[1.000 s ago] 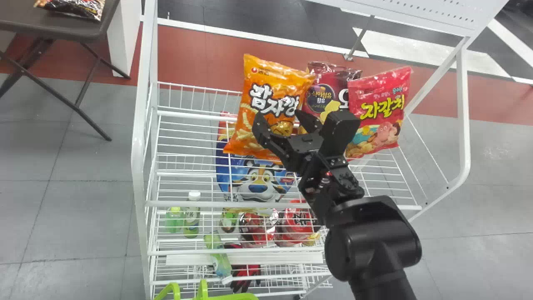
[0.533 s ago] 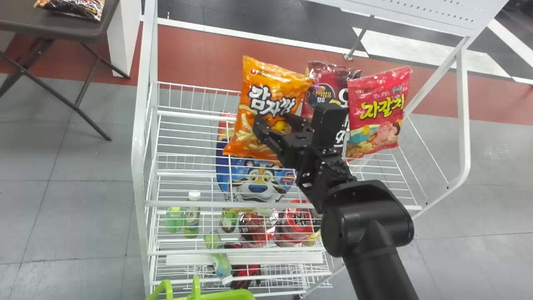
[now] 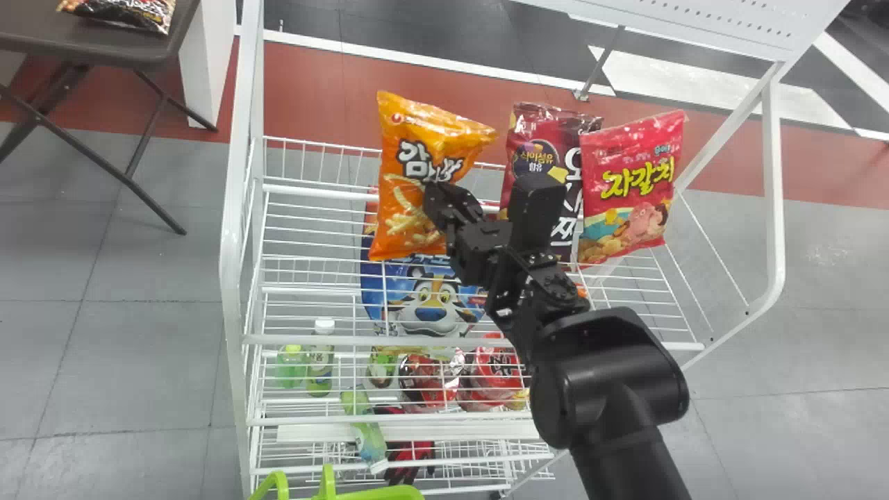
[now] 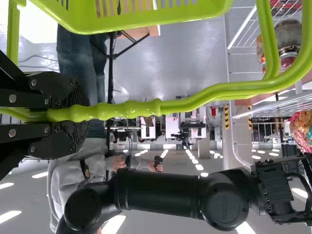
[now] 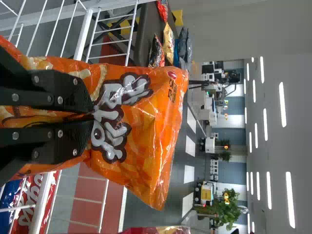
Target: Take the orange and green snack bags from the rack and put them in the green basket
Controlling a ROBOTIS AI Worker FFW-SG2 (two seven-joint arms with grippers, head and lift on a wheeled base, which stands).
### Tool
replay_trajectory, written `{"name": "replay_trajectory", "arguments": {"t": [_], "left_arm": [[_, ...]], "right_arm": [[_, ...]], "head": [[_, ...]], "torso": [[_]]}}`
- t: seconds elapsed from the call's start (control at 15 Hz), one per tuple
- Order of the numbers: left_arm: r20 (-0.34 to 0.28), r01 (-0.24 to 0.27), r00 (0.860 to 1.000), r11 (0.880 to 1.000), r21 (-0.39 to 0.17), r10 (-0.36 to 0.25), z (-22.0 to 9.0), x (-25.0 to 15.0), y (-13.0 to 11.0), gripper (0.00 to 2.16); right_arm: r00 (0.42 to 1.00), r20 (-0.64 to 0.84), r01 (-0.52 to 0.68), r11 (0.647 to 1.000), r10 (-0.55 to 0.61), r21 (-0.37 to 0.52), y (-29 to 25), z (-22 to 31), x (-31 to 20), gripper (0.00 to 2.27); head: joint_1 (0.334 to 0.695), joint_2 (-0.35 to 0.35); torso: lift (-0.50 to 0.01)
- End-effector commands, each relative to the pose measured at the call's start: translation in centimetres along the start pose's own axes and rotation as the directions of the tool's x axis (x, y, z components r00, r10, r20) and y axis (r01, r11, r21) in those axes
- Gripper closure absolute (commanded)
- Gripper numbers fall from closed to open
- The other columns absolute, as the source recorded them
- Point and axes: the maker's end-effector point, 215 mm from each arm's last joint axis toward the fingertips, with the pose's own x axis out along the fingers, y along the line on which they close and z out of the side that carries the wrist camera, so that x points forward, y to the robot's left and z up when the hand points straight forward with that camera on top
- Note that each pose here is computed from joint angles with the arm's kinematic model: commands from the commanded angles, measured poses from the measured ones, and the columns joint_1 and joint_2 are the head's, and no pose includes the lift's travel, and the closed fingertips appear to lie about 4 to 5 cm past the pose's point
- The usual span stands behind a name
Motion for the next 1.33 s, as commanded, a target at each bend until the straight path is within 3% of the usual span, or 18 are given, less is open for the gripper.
{"name": "replay_trajectory", "arguments": {"t": [0.0, 0.4, 0.73, 1.0, 1.27], "left_arm": [[-0.001, 0.000, 1.000, 1.000, 0.006, 0.000, -0.1, 0.0, -0.3, 2.15], [-0.003, -0.005, 1.000, 1.000, 0.016, 0.005, -0.1, 0.2, -0.4, 2.15], [0.001, 0.000, 1.000, 0.999, 0.043, 0.000, 0.3, 0.8, -0.6, 2.15], [0.013, 0.008, 1.000, 0.998, 0.057, -0.009, 0.7, 1.1, -0.6, 2.15], [0.021, 0.006, 1.000, 0.998, 0.062, -0.007, 1.0, 0.8, -0.6, 2.15]], "right_arm": [[1.000, 0.006, -0.004, 1.000, 0.004, 0.004, -0.4, 0.6, -1.9, 2.25], [0.994, -0.016, -0.103, 0.986, 0.106, 0.130, 0.5, 3.4, -11.6, 2.25], [0.959, -0.177, -0.177, 0.957, 0.220, 0.229, 3.2, 0.1, -17.9, 2.25], [0.855, -0.438, -0.173, 0.948, 0.278, 0.266, 5.4, -6.0, -23.0, 2.25], [0.754, -0.573, -0.159, 0.936, 0.320, 0.314, 6.4, -10.3, -27.0, 2.25]], "head": [[0.695, -0.350], [0.695, -0.350], [0.695, -0.350], [0.695, -0.350], [0.695, -0.350]], "torso": [[0.000], [0.000], [0.000], [0.000], [0.000]]}}
